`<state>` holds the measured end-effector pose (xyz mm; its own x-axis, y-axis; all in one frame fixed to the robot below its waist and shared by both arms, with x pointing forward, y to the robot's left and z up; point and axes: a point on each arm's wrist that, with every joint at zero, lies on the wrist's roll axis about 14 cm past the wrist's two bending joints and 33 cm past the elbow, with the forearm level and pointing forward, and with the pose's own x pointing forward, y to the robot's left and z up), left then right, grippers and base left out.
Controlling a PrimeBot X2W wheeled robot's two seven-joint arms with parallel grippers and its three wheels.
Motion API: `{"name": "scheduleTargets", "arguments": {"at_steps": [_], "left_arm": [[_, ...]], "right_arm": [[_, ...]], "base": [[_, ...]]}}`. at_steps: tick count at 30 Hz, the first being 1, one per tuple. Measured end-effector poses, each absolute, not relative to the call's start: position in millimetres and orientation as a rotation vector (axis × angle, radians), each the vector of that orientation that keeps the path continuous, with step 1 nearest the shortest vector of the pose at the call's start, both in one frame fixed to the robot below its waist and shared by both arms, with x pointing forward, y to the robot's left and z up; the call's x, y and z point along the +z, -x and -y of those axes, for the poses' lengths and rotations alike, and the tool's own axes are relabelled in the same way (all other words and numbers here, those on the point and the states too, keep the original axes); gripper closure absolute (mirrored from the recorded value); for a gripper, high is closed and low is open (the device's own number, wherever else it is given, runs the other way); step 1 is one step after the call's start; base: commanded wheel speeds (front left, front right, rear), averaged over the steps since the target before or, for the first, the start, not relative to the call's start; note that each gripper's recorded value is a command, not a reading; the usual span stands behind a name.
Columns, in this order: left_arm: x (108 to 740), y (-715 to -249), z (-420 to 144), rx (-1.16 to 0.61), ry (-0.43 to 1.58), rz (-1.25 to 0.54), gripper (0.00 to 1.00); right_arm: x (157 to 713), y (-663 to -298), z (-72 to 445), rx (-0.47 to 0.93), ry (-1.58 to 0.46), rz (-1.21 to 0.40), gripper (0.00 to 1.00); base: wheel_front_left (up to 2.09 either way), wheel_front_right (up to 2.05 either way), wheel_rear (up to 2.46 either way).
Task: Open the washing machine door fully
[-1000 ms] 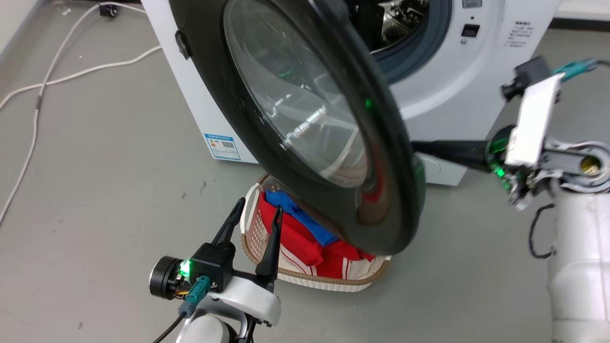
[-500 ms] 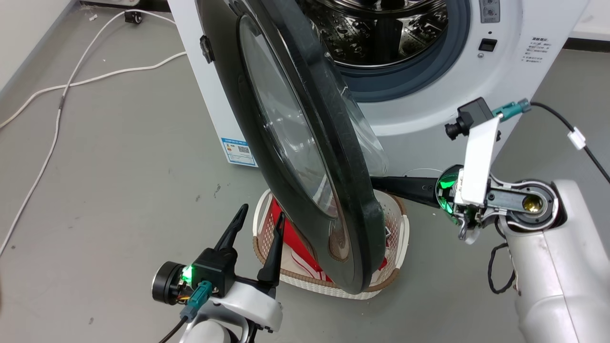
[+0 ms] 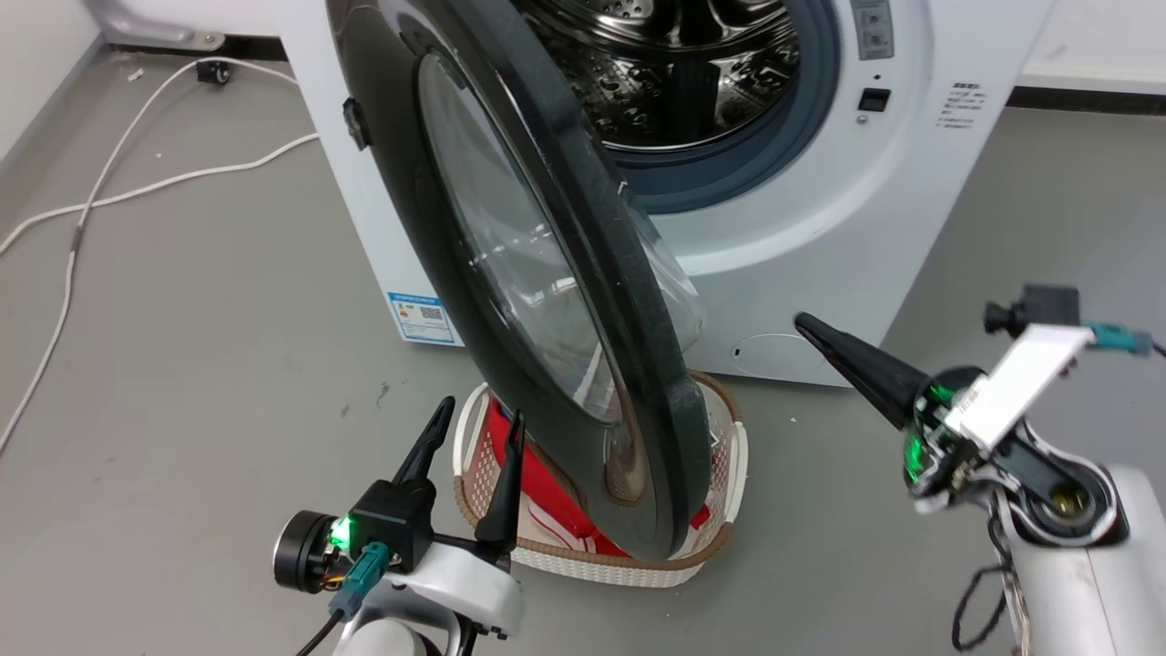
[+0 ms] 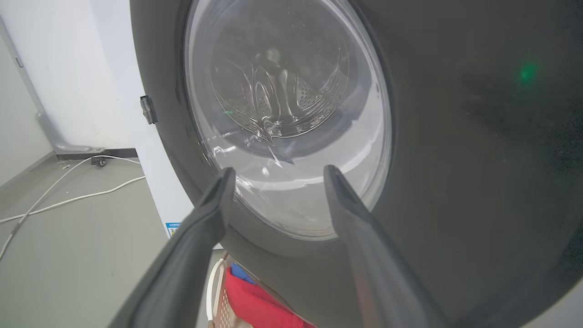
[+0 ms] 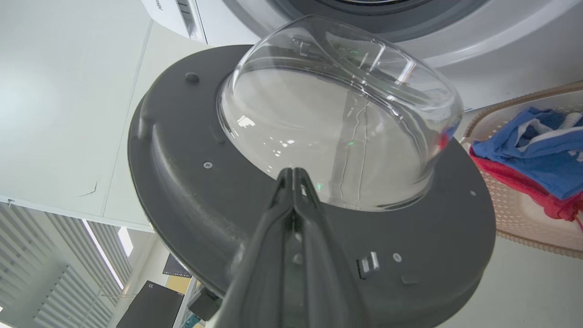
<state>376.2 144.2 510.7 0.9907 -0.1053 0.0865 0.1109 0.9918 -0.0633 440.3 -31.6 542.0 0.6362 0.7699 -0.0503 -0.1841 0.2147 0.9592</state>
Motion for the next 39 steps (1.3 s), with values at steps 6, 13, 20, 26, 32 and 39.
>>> {"name": "scheduleTargets", "arguments": {"at_steps": [6,13,20,26,32,39], "left_arm": [[512,-376,-140,-0.126,0.066,0.089,0.00],[511,-371,-132,-0.158,0.072,0.084,0.00],[507,-365,-128,-0.174,0.076,0.074,0.00],[505,-364,-126,-0.179,0.085,0.066,0.00],[503,-365,-125,-0.179,0.085,0.062,0.00],[506,-368,-132,-0.155,0.081,0.071,0.00]], "right_arm": [[519,-424,89,0.507,-1.278,-0.485,1.00],[496,-385,133,0.327,-1.350,-0.396,0.00],[486,-350,161,0.178,-1.362,-0.285,0.00],[501,-345,188,0.077,-1.108,-0.135,0.00],[532,-350,213,0.022,-0.657,0.032,0.00],[561,-350,210,0.042,-0.267,0.132,0.00]], "base": [[0.00,0.00,0.00],[0.00,0.00,0.00],[0.00,0.00,0.00],[0.00,0.00,0.00],[0.00,0.00,0.00],[0.00,0.00,0.00]]}}
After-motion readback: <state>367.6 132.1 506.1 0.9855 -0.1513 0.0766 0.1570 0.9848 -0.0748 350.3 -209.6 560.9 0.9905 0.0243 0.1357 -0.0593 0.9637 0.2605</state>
